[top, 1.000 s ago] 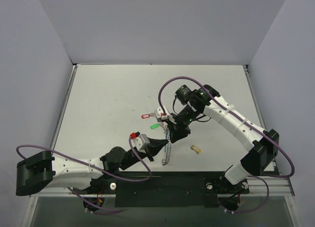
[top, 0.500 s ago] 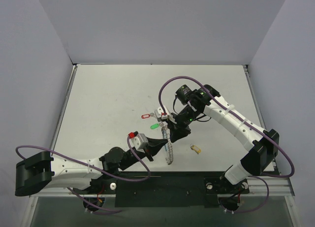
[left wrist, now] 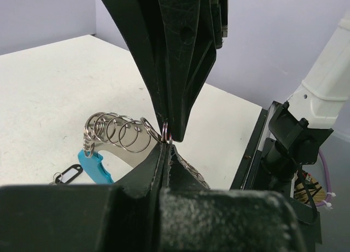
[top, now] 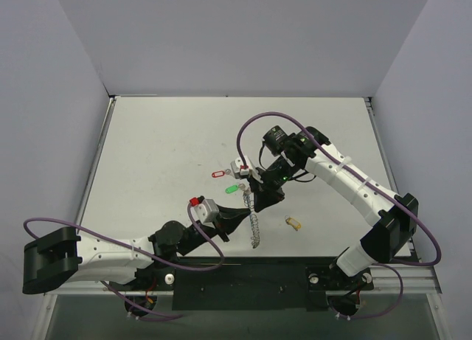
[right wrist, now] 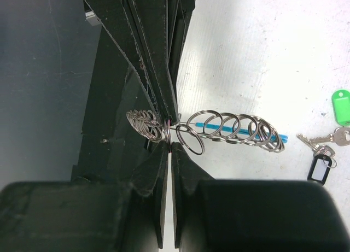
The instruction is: Put the keys on the keyring
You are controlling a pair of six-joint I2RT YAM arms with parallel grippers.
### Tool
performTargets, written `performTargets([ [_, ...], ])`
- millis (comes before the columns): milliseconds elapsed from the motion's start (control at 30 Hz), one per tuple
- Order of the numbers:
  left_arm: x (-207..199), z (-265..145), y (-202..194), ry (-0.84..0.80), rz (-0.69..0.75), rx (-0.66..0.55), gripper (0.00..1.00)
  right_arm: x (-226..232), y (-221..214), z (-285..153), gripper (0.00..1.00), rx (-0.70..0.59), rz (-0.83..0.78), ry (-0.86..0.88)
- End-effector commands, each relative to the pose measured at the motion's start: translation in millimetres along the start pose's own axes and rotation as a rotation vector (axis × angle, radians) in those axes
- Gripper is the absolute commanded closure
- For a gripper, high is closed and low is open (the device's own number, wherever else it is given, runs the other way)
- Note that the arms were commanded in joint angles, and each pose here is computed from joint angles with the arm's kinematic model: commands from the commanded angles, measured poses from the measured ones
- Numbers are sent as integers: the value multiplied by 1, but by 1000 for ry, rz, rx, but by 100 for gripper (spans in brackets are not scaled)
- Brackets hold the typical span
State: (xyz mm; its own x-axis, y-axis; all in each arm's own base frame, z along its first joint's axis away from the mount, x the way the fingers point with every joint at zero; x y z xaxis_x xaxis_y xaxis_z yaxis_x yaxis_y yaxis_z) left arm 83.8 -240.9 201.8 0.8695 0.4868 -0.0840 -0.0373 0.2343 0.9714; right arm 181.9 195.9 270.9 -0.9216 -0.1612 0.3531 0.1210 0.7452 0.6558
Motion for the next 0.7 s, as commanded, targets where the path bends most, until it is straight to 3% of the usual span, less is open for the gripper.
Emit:
performTargets([
  [0, -2, 0, 14, 0, -68, -98, 100, 9, 0, -1, 100, -20, 43, 20],
  [267, -1, -5, 17, 4, -97, -89, 78, 10, -3, 0, 100, -10, 57, 5],
  [667, 5, -18, 23, 22, -38, -48, 61, 9, -4, 1, 100, -7, 62, -4],
])
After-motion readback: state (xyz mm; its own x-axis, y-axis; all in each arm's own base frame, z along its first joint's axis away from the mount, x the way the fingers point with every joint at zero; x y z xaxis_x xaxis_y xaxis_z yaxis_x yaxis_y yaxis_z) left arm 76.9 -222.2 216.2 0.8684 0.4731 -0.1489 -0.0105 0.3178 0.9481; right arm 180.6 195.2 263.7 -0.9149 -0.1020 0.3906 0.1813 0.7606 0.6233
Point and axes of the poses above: each gripper's point midway between its finger pads, its own z axis out along the fingers, its own x axis along the line the jaws close on, y = z × x, the point moved 10 cm from there along -z, back along the fingers, and after that the axes turned 8 degrees about z, right-handed, at the moved point
